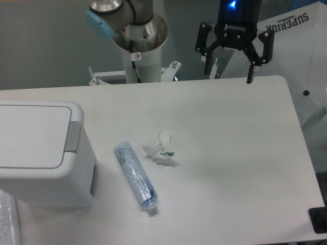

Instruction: Open the trash can

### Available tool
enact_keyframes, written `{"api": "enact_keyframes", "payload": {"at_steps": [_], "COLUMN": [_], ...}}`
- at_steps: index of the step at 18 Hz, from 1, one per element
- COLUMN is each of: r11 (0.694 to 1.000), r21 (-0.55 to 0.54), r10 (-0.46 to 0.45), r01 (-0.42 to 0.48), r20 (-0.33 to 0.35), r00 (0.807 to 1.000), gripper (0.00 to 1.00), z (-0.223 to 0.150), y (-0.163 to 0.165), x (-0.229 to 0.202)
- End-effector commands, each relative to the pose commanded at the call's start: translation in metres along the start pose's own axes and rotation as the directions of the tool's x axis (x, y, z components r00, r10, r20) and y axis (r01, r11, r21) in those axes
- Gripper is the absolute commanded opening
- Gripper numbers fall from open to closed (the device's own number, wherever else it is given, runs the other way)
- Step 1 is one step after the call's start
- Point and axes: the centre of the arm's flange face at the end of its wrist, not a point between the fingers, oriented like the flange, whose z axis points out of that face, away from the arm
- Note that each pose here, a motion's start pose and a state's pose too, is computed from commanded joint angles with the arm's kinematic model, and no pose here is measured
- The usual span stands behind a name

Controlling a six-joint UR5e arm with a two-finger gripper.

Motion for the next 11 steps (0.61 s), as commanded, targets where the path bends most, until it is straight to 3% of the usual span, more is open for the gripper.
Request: {"api": "enact_keyframes", "payload": {"at_steps": [9, 11], "r11": [1.0, 0.999], "r21": [0.004, 0.006], "r10": [0.002, -0.04], "r01": [-0.002, 0.04], "r20": [0.012, 0.012], "r00": [1.0, 0.999], "gripper": [1.0, 1.0], "z": [0.0004, 0.0006], "y": [-0.0012, -0.0031], "x": [0.0008, 0.0002]}}
